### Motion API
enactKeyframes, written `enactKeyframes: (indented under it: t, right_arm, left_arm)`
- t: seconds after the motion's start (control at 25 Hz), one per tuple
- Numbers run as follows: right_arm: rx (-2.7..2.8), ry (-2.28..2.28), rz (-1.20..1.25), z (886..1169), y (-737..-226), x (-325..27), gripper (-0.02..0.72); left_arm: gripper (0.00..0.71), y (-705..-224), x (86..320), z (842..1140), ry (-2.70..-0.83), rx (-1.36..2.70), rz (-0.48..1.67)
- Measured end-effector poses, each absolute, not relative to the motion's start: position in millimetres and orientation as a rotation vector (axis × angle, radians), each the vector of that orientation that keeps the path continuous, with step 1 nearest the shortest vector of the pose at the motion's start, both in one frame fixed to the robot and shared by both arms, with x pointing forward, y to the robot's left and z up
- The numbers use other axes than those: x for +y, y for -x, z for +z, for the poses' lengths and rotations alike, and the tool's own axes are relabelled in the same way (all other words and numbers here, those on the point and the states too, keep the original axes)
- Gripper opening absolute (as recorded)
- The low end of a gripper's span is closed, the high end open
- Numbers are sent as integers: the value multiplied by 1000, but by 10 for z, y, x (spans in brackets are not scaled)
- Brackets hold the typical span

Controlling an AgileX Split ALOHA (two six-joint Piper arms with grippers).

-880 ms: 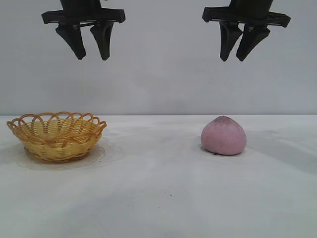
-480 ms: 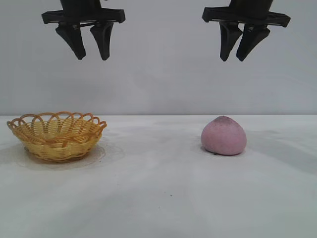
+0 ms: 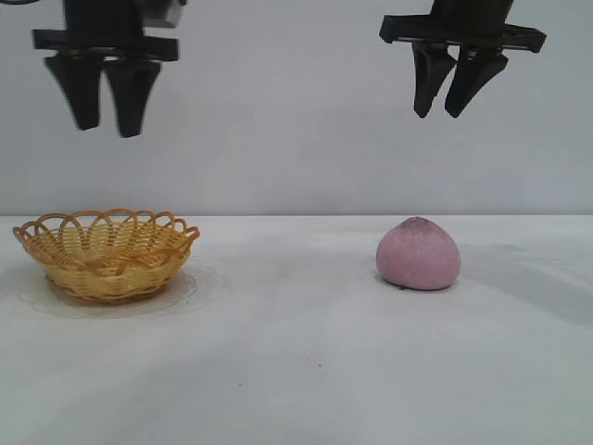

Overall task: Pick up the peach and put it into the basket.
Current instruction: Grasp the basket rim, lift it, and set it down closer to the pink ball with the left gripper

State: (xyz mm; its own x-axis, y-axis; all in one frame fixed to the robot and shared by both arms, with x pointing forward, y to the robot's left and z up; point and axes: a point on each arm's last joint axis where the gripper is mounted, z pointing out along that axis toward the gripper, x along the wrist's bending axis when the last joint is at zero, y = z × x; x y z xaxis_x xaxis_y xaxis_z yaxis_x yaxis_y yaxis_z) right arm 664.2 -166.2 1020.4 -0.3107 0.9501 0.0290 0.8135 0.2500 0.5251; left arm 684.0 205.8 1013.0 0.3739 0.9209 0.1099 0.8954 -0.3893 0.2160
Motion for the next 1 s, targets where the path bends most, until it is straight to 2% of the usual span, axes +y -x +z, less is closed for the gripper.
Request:
enactKeyframes:
  t: [0.2,0.52,0.56,0.64,0.72,0.92,0.96,1.0]
  right_arm:
    - [2233,-1636,661,10203,-6640,-1660,266]
    - [2238,-1636,655,10201,-6637,-1661,266]
    - [2240,-1634,654,10200,-6636,-1661,266]
    - [2241,-1631,654,10200,-6636,-1661,266]
    - [2247,-1621,652,10200,-6636,-1661,266]
    - [2250,-1617,651,10200,-6636,-1661,266]
    - [2250,-1617,651,10200,-6636,-1661,266]
    - [2251,-1617,649,10199,-6635,-1661,266]
  left_arm:
    - [377,-6842,2300,9749,-2539,1725,189]
    - [377,-6925,2231,9246,-2550,1700,51]
    - [330,-6929,2223,9184,-2550,1704,30]
    - [152,-6930,2202,9146,-2546,1676,-7]
    - [76,-6926,2173,9185,-2523,1653,-34]
    - [75,-6906,2174,9218,-2478,1682,-92]
    - [34,-6901,2186,9229,-2458,1700,-114]
    - [49,-6894,2196,9266,-2425,1716,-126]
